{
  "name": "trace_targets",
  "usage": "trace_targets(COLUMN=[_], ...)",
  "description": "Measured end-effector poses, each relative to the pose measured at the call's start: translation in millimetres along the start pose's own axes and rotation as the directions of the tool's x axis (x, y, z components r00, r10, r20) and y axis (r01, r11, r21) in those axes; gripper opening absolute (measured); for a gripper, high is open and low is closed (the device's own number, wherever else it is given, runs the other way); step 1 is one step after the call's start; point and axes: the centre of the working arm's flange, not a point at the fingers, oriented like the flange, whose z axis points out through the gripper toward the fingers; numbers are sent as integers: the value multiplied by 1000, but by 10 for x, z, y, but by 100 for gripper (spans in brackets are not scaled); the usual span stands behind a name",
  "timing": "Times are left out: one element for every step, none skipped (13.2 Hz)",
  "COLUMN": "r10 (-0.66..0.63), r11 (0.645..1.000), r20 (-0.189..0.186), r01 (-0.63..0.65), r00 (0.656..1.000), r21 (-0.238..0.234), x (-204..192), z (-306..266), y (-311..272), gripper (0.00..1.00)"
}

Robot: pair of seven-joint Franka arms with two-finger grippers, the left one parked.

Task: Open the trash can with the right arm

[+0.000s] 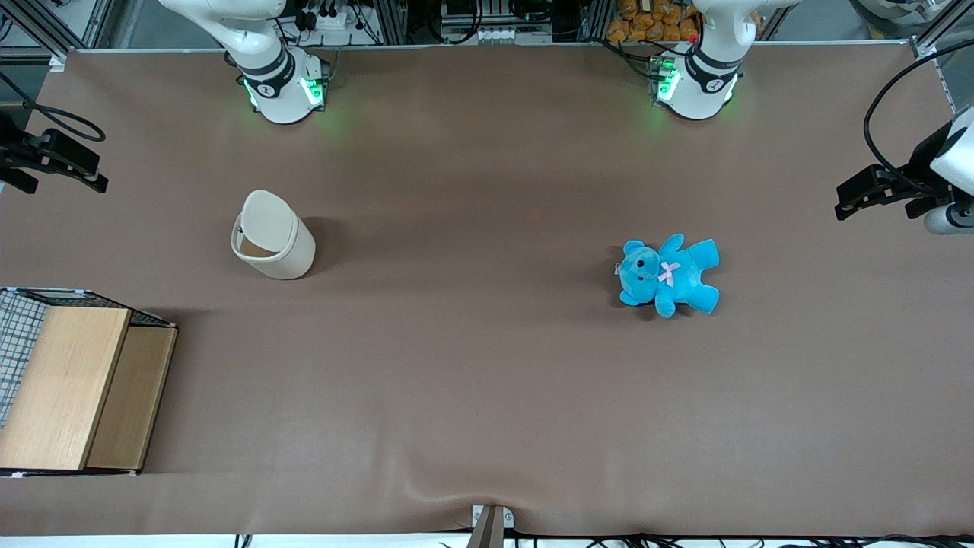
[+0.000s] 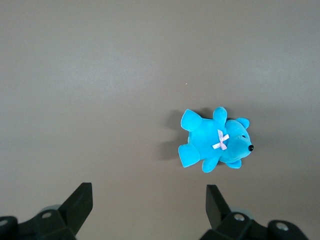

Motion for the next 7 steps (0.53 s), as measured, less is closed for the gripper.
trace_targets(r10=[2, 5, 5, 5, 5, 5, 6], r11=[1000, 1000, 1000, 1000, 1000, 1000, 1000], r20=[1, 3, 7, 9, 10, 10, 10], r01=[-2, -5, -5, -5, -5, -5, -6], r00=[1000, 1000, 1000, 1000, 1000, 1000, 1000], r21=[0, 0, 0, 0, 0, 0, 0], x=[-2, -4, -8, -11, -12, -12, -12], z=[1, 2, 5, 7, 8, 8, 8], y=[13, 25, 29, 29, 29, 30, 32], gripper=[100, 100, 100, 100, 100, 100, 100])
